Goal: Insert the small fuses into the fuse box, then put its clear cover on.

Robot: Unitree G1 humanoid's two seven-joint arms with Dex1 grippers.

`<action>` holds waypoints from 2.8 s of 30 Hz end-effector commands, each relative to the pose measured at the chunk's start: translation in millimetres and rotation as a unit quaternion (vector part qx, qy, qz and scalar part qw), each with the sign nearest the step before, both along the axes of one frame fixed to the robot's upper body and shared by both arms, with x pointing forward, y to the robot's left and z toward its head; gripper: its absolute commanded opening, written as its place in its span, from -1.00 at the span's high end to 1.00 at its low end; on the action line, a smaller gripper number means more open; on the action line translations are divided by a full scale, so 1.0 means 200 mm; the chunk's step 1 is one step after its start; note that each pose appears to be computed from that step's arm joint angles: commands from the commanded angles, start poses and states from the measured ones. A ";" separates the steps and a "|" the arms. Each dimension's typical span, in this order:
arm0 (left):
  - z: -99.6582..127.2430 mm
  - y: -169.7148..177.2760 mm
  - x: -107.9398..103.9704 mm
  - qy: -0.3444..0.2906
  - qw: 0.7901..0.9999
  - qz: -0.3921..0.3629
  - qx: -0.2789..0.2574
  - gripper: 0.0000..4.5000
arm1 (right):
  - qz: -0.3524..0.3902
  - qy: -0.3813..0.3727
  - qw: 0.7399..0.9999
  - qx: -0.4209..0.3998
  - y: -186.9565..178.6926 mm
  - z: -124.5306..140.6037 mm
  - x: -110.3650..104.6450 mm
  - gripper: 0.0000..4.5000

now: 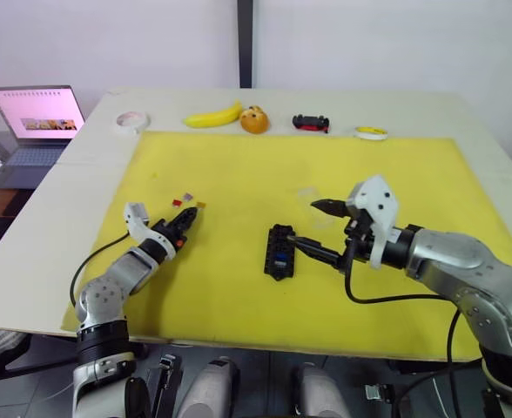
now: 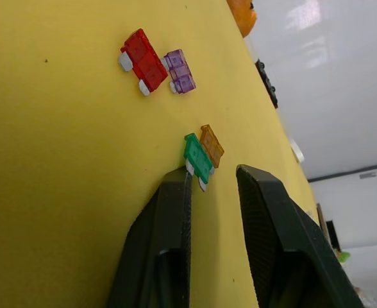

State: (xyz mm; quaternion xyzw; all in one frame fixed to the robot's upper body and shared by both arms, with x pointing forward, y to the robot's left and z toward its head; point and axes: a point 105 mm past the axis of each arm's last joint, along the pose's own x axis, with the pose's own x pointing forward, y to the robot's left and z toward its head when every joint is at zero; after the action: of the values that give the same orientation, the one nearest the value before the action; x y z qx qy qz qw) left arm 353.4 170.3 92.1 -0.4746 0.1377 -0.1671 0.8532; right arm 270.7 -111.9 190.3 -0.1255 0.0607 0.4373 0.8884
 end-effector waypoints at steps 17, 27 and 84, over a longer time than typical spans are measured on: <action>-0.10 -0.02 0.00 0.044 0.999 0.000 -0.002 0.48 | 0.007 -0.032 0.999 -0.002 0.00 0.07 -0.02 -1.00; -0.11 -0.02 0.00 0.046 0.999 0.000 0.001 0.48 | 0.006 -0.034 0.999 -0.004 0.00 0.07 -0.03 -1.00; 0.75 -0.47 -0.33 -0.206 0.910 -0.353 -0.064 1.00 | 0.035 0.161 0.896 0.413 0.24 0.35 0.03 -0.64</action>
State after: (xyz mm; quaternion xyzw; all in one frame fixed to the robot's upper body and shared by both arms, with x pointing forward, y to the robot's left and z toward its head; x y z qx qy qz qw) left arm 290.2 77.7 228.5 -0.4105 0.1300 -0.5431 0.7208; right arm 282.2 -66.9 246.5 0.3097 0.0317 0.4544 0.8347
